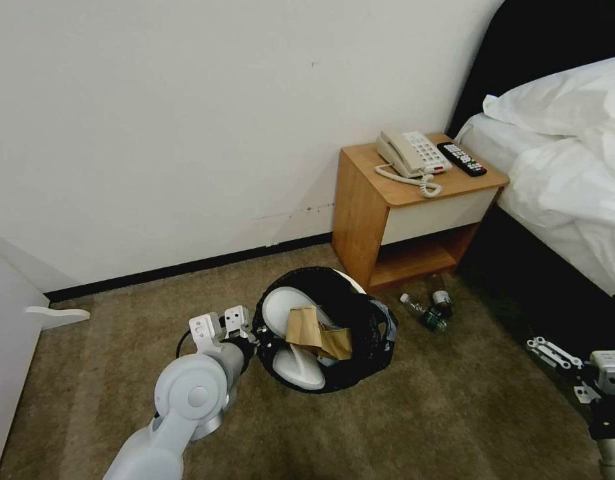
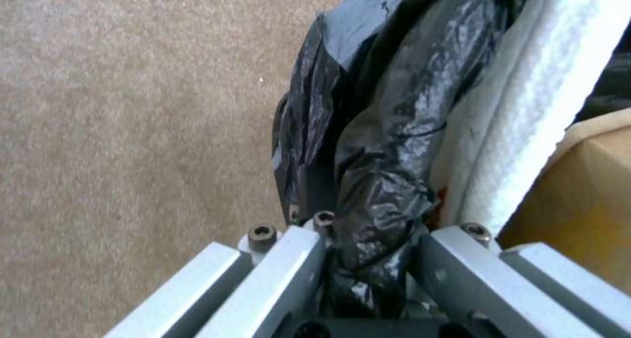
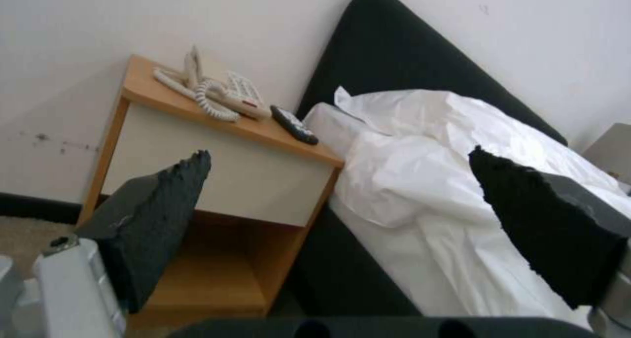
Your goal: Pick up the trash bin, then pick up the garbage from the floor and place it into the trash bin.
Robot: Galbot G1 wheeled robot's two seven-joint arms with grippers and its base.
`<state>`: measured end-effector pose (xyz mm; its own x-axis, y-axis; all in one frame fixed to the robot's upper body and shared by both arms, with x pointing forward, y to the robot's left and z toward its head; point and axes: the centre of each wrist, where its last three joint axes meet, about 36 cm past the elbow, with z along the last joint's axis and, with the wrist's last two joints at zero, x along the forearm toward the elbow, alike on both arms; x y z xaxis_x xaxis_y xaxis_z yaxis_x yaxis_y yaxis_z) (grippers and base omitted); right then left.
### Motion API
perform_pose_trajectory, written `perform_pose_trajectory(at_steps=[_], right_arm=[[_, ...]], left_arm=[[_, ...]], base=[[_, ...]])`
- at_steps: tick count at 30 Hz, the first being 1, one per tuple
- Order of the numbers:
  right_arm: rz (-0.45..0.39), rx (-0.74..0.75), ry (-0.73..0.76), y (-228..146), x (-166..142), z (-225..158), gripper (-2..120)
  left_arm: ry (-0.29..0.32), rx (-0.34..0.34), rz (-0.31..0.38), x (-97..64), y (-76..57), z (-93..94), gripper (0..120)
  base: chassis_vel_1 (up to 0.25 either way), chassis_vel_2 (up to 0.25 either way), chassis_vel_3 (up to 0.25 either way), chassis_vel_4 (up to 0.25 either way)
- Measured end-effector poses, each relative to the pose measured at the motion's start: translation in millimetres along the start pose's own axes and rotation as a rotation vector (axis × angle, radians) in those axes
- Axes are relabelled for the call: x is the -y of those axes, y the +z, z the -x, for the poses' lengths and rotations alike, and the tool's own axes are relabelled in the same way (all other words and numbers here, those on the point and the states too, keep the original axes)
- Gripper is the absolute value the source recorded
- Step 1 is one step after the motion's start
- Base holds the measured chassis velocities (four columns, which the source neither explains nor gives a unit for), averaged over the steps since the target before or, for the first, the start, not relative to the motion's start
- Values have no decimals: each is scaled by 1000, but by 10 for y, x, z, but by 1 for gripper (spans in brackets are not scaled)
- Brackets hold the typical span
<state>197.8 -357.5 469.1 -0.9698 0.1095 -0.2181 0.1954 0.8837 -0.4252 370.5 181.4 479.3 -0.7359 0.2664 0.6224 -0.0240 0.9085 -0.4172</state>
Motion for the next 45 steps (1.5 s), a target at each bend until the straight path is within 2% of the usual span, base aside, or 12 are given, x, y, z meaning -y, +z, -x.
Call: perform_pose_trajectory(at_steps=[45], right_arm=[[7, 3, 2, 7, -1, 8, 100]], left_arm=[[-2, 0, 2, -10, 7, -6, 0]], base=[[-93, 91, 88, -96]])
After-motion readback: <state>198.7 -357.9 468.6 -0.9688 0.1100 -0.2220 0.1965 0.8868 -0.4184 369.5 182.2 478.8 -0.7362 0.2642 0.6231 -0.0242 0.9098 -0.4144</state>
